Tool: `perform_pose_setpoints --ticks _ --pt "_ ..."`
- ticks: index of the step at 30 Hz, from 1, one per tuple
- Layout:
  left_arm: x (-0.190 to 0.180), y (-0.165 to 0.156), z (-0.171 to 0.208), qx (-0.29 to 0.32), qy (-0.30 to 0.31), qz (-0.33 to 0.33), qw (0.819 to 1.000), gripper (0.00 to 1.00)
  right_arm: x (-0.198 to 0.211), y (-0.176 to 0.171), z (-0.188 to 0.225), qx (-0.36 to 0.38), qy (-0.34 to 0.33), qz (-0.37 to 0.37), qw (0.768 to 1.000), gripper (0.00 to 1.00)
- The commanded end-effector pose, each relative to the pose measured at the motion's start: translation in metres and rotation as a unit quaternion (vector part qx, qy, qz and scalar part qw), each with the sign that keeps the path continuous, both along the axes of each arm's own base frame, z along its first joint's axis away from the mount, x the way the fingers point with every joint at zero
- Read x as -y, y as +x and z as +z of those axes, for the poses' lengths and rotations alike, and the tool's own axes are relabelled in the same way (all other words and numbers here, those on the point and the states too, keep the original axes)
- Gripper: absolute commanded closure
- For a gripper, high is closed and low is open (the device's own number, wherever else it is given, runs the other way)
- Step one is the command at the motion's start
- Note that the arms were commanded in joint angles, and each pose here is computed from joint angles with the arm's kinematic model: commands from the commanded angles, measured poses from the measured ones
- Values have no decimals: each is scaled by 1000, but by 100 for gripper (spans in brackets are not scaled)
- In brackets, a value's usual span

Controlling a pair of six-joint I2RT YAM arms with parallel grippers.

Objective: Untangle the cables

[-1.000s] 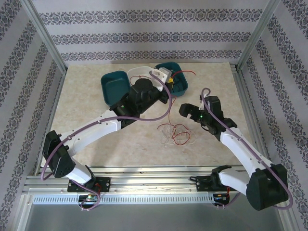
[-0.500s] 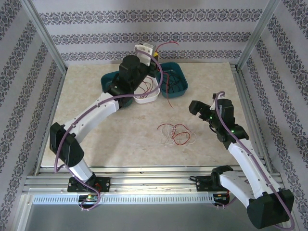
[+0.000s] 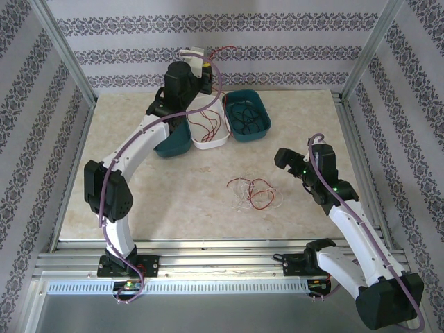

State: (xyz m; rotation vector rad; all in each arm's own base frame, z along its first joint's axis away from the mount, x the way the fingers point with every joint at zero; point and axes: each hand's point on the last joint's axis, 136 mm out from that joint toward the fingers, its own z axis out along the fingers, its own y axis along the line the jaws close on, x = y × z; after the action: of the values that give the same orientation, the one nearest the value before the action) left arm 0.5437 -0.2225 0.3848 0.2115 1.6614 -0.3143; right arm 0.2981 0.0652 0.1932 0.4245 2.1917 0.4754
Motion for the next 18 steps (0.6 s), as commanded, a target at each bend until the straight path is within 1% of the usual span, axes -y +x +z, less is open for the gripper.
perform_pose_setpoints --ticks 1,4,8,18 --pt "-8 11 -11 -21 -10 0 1000 100 7 3 5 2 -12 -15 1000 2" --pt "-10 20 -27 -34 -3 2 999 100 7 4 5 2 -9 -16 1000 2" --pt "-18 31 -40 -46 -2 10 999 100 6 5 2 -3 -8 -16 1000 2" --pt "-39 71 -50 -40 17 24 999 100 6 5 1 -8 -7 -18 1000 2"
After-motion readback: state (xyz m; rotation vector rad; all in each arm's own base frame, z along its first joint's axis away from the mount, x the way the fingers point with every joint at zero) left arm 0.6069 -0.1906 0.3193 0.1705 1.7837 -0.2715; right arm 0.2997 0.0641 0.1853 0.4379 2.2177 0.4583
